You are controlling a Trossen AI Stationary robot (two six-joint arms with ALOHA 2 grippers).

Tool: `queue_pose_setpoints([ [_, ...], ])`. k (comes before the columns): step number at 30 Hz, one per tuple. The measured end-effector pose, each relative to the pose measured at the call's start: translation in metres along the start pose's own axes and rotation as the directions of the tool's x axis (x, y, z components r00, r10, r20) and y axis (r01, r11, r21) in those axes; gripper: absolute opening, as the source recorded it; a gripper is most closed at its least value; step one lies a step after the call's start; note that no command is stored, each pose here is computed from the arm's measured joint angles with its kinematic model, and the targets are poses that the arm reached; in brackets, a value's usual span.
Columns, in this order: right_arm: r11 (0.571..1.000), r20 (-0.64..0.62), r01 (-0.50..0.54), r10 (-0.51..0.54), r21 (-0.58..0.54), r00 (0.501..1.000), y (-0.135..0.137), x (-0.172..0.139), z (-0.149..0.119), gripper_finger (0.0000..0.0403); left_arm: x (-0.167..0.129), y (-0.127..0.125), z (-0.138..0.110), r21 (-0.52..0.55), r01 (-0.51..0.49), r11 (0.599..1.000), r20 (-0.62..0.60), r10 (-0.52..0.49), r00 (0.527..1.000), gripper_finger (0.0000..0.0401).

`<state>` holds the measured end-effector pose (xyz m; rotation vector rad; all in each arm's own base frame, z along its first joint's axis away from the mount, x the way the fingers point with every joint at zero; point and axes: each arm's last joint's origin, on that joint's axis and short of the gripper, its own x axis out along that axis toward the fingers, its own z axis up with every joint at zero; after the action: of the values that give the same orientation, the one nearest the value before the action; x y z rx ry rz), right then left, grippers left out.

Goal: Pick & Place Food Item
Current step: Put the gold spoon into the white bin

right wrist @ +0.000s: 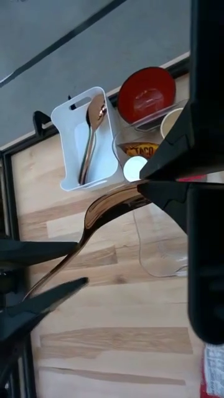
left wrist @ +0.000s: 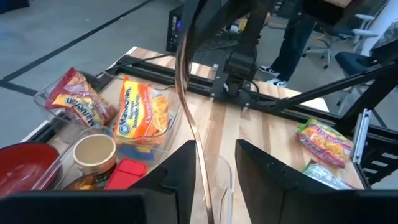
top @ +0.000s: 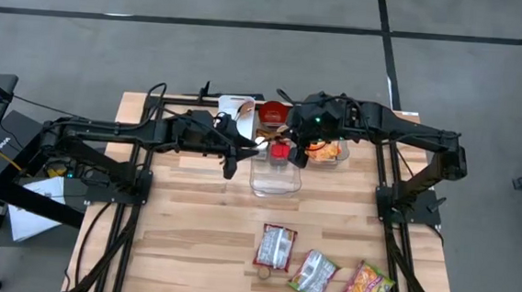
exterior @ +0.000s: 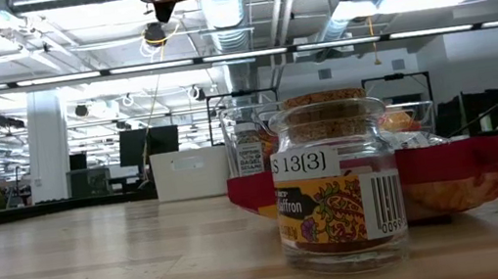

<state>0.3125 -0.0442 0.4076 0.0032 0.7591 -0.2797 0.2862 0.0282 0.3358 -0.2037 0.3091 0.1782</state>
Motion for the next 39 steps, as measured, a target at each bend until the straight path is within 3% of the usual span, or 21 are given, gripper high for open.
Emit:
queue_pose_setpoints([
  [10, 1.0, 0.007, 0.001, -0.001, 0.002, 1.0, -0.0003, 0.0, 0.0007, 0.0, 0.0, 0.0004, -0.0008, -0.014, -0.011, 1.0, -0.007, 0.011, 1.0, 0.0136],
  [16, 1.0, 0.007, -0.001, 0.001, 0.002, 1.0, -0.0002, 0.0, 0.0007, 0.0, 0.0, 0.0009, -0.0007, -0.014, -0.028, 1.0, -0.004, 0.028, 1.0, 0.0101],
  [24, 1.0, 0.005, -0.003, 0.003, 0.001, 1.0, 0.0001, 0.0, 0.0004, 0.0, 0.0, 0.0016, -0.0011, -0.02, -0.039, 0.999, -0.007, 0.039, 0.999, 0.0011],
  [32, 1.0, 0.005, -0.009, 0.009, -0.001, 1.0, 0.001, -0.0001, 0.0005, 0.0005, 0.0, 0.0018, -0.0014, -0.022, -0.04, 0.999, -0.01, 0.04, 0.999, 0.0005],
  [39, 0.999, 0.032, -0.041, 0.04, 0.034, 0.999, 0.0035, -0.0006, 0.0031, 0.0056, 0.0, 0.0009, -0.0014, -0.017, -0.023, 1.0, -0.012, 0.022, 1.0, 0.0003],
])
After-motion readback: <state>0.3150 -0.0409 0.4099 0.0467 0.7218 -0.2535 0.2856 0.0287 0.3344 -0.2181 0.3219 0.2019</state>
